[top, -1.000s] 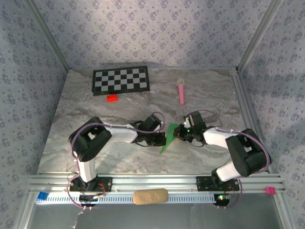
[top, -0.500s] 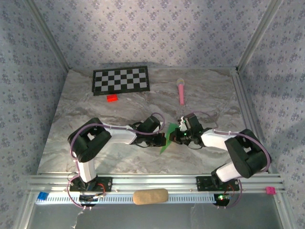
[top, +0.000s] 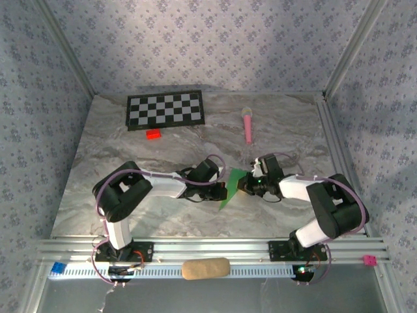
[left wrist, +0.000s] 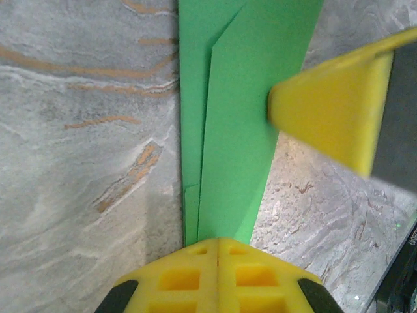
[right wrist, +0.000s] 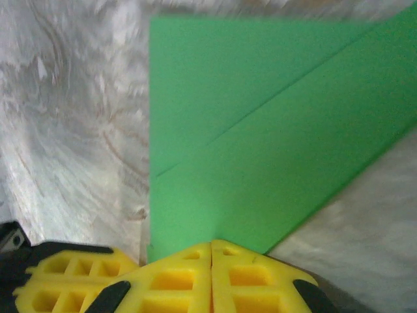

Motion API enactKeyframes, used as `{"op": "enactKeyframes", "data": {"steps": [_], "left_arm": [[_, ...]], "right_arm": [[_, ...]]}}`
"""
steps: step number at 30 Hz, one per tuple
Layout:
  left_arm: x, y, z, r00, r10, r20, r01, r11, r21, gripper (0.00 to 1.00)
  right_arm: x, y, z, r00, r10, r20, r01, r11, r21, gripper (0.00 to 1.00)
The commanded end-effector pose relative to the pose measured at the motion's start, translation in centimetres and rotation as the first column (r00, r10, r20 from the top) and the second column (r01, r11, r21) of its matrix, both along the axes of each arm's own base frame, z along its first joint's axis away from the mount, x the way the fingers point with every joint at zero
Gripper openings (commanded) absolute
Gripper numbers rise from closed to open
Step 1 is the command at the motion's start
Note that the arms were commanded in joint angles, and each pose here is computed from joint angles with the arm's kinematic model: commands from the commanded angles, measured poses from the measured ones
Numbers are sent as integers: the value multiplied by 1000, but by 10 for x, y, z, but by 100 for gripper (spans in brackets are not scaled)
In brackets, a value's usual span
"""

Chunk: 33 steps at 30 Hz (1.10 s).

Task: Fold a paper plane with a square sheet of paper (pick it up from the middle)
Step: Fold the wing for the fifth time at the center of the table.

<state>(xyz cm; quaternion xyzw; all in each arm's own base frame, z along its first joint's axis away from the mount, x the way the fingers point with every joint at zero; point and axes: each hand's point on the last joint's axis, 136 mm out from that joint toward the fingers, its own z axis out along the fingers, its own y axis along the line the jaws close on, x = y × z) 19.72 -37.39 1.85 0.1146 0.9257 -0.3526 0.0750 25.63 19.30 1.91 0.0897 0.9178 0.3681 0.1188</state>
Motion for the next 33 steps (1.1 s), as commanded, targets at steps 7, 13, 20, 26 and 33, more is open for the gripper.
{"op": "enactKeyframes", "data": {"steps": [7,13,20,26,33], "left_arm": [[-48,49,-60,992,-15,-127,43,974,221,0],[-48,46,-57,993,1,-121,24,977,210,0],[-40,32,-26,999,24,-47,-18,992,129,0],[-26,28,24,998,6,69,-11,997,74,12],[-8,51,37,995,71,77,-76,995,59,22]], "right_arm": [[47,-51,2,981,-184,63,189,977,-96,9],[61,-54,8,981,-180,69,186,977,-103,10],[49,-44,22,983,-152,99,165,977,-134,17],[22,-53,18,982,-152,114,178,944,-276,20],[-1,-48,30,978,-156,136,181,964,-194,33]]}}
